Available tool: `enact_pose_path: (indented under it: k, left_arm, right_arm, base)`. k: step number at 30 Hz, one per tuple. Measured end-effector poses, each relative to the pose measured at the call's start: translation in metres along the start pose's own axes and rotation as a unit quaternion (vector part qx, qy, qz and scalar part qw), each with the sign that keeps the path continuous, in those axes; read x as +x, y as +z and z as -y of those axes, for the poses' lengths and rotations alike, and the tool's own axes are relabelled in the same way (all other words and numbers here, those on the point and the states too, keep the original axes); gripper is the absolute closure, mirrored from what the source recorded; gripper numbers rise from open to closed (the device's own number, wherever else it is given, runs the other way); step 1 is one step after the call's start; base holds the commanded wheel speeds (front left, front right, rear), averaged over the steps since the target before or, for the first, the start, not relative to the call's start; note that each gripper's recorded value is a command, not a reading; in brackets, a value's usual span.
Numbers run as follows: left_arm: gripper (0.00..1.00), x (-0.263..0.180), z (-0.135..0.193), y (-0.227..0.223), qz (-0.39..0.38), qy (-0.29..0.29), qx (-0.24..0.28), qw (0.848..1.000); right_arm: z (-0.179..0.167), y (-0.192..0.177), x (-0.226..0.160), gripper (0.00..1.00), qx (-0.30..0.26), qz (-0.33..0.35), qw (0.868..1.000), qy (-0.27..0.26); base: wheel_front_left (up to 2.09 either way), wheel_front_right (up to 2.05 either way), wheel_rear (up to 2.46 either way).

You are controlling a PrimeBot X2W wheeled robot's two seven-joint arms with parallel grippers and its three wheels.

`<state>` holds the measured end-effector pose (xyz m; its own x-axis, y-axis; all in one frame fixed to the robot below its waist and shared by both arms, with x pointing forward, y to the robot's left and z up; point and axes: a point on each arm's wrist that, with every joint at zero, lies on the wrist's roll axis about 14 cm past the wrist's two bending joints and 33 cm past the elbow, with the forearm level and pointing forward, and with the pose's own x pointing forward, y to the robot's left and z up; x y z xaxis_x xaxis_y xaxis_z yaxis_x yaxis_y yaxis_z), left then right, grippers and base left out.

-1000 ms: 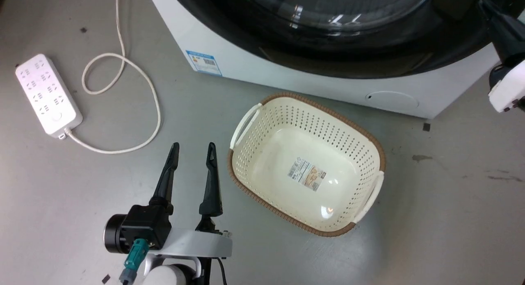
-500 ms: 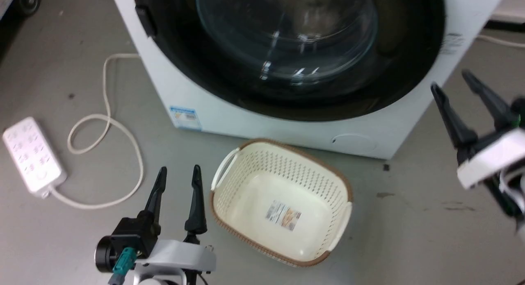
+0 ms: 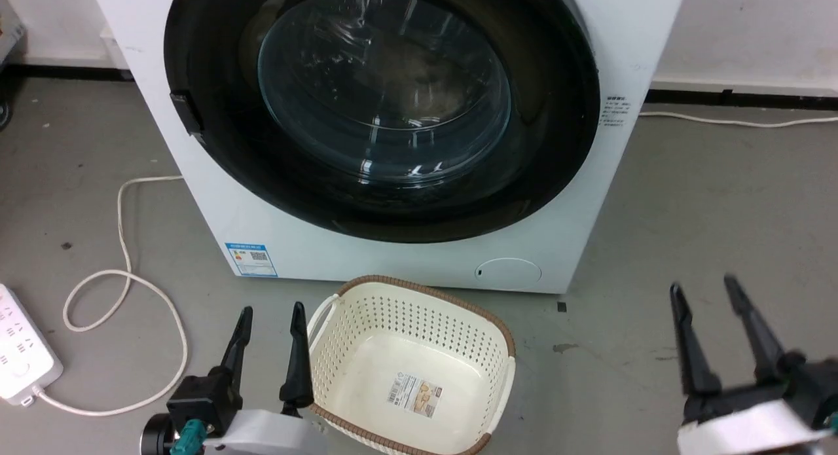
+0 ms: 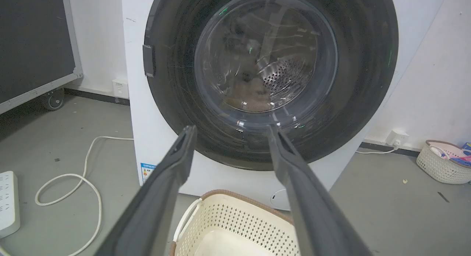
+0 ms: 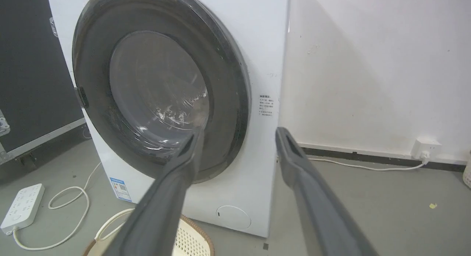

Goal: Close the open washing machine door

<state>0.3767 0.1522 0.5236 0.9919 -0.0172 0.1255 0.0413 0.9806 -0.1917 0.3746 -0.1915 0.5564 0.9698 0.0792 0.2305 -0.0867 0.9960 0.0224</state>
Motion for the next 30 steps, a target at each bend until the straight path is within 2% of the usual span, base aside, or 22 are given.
enact_pose_path:
  k: [10, 11, 30]
  left_arm:
    - [0.00, -0.006, -0.002, -0.015, -0.025, -0.006, 0.022, 0.999]
    - [1.00, -0.006, -0.002, -0.016, -0.026, -0.007, 0.025, 0.999]
    - [1.00, -0.006, -0.003, -0.015, -0.032, -0.006, 0.031, 0.999]
  right_arm:
    - [-0.004, -0.023, -0.020, 0.00, -0.004, -0.040, 0.999, -0.014]
    - [-0.004, -0.024, -0.020, 1.00, -0.004, -0.041, 0.999, -0.013]
    - [-0.006, -0.026, -0.020, 1.00, -0.005, -0.053, 0.999, -0.010]
  base:
    - [0.00, 0.00, 0.00]
    - [0.00, 0.00, 0.00]
    - [0.00, 0.00, 0.00]
